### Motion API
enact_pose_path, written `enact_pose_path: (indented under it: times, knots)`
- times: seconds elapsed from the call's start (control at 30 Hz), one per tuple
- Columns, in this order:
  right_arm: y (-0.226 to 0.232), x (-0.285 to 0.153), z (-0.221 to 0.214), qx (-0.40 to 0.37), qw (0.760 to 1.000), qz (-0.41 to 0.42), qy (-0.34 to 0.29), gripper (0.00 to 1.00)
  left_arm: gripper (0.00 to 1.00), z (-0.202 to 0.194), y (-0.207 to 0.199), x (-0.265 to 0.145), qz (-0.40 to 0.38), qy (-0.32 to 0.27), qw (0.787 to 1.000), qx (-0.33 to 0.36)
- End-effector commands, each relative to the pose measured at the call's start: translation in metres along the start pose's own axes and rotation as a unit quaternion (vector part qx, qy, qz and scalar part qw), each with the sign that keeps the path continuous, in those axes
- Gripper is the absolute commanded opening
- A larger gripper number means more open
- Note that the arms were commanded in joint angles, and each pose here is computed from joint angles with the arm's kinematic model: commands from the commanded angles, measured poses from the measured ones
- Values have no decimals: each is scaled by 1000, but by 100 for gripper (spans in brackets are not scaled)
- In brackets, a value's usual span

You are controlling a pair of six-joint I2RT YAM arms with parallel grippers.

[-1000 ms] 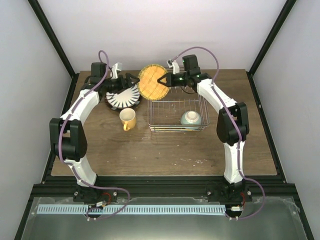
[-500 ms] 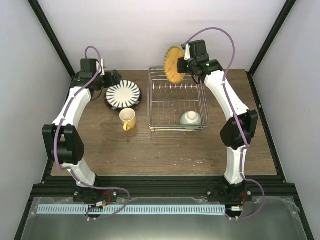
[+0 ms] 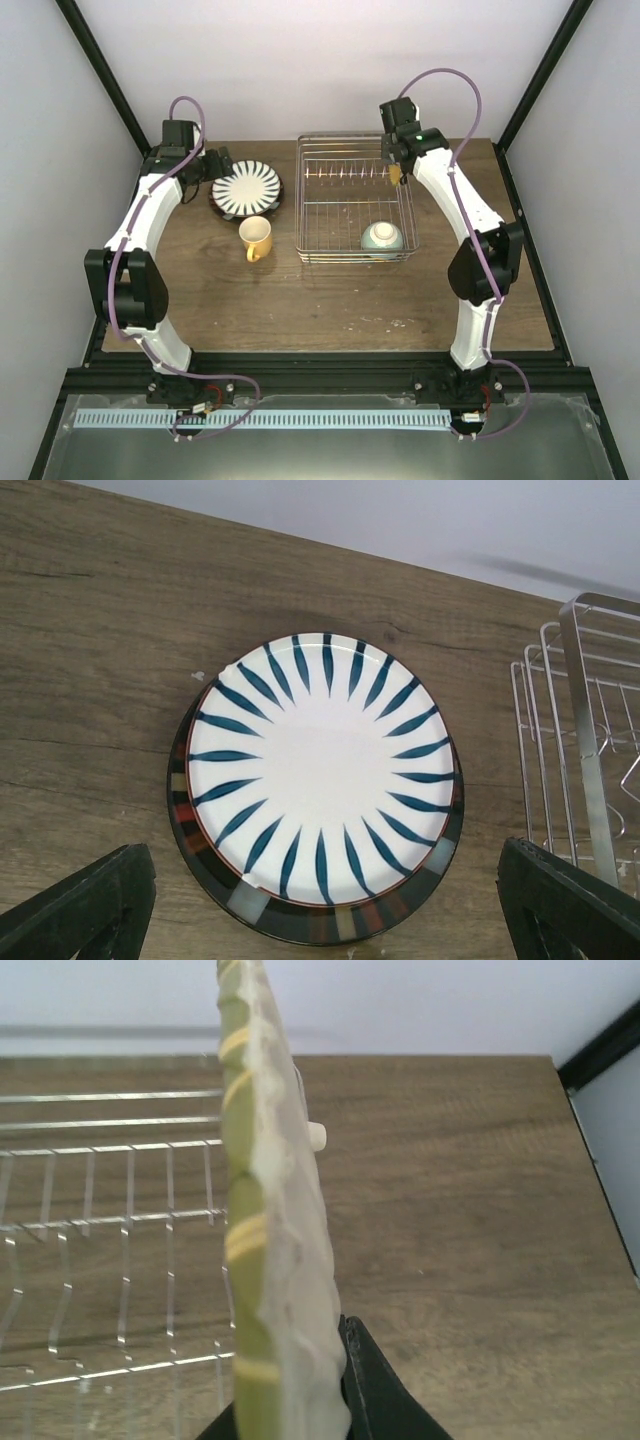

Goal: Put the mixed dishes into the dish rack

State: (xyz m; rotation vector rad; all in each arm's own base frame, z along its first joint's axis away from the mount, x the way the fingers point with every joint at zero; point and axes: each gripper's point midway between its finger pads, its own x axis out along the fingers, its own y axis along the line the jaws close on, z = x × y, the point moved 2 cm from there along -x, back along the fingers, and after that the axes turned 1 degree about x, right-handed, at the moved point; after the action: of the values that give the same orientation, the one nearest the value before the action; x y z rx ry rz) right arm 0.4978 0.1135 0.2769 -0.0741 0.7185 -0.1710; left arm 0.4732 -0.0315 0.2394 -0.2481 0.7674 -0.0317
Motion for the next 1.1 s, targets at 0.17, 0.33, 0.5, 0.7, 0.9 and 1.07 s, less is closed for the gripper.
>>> enact_pose_path:
  times: [0.17,0.33,0.5,0.7,0.9,1.07]
  knots:
    - [-32,-9,-6,18,999,-49,-10,1,95,-7,-2,4,-10,14,1000,8]
    - [-29,0,-14,14,999,-42,-2,1,95,-8,-3,5,-12,14,1000,9]
    - [-28,2,-10,8,999,-43,-9,1,95,-8,-3,7,-13,17,1000,8]
    - [-26,10,-8,-10,999,-46,-16,1,94,-11,-2,10,-14,22,1000,8]
    - [-19,22,-8,-23,999,-42,-22,1,94,-12,-2,12,-13,25,1000,8]
    - [-17,25,0,-32,998,-43,-38,1,94,-12,-3,12,-14,25,1000,6]
